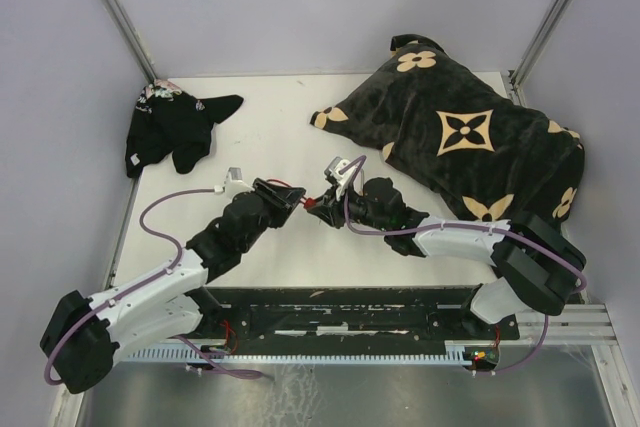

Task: Unlock with the key

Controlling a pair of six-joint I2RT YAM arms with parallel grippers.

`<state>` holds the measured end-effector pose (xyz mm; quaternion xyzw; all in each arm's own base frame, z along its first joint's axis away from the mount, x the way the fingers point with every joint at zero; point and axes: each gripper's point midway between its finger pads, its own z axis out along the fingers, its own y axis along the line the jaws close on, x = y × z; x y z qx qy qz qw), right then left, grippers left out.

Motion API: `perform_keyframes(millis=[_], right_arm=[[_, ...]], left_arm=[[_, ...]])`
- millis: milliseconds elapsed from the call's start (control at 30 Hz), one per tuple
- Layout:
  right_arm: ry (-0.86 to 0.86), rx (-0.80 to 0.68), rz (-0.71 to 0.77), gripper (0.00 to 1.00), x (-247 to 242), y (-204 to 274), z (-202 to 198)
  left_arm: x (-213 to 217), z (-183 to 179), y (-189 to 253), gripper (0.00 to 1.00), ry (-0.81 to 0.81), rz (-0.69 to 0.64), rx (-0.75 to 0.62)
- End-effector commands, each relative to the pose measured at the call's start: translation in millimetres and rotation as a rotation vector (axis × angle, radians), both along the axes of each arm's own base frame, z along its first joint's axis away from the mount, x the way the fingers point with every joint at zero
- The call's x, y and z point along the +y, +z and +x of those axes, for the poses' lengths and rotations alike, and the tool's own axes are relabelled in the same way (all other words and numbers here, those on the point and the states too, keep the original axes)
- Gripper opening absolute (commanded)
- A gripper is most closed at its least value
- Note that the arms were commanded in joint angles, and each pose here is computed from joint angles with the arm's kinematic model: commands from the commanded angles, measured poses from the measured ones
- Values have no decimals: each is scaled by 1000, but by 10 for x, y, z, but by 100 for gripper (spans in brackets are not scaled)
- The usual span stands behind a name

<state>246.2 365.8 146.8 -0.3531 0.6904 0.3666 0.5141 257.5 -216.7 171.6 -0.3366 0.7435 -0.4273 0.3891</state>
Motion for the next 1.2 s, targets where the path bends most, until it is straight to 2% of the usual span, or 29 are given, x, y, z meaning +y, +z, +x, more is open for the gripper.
perform_keyframes(millis=[0, 367, 600, 900, 967, 1167], right_arm=[[1, -69, 96, 2, 37, 367, -2], [24, -68, 107, 2, 46, 402, -65], [31, -64, 89, 2, -20, 358, -124], [48, -49, 64, 2, -81, 293, -202], [14, -45, 60, 2, -105, 276, -155], [-77, -5, 63, 1, -144, 241, -18]], left_arm=[[-77, 90, 207, 43, 6, -69, -9], [-137, 156, 154, 25, -16, -94, 12], [89, 273, 135, 3, 33, -111, 20], [446, 391, 258, 3, 114, -132, -11], [459, 388, 272, 12, 108, -119, -10], [592, 329, 340, 61, 113, -41, -24]])
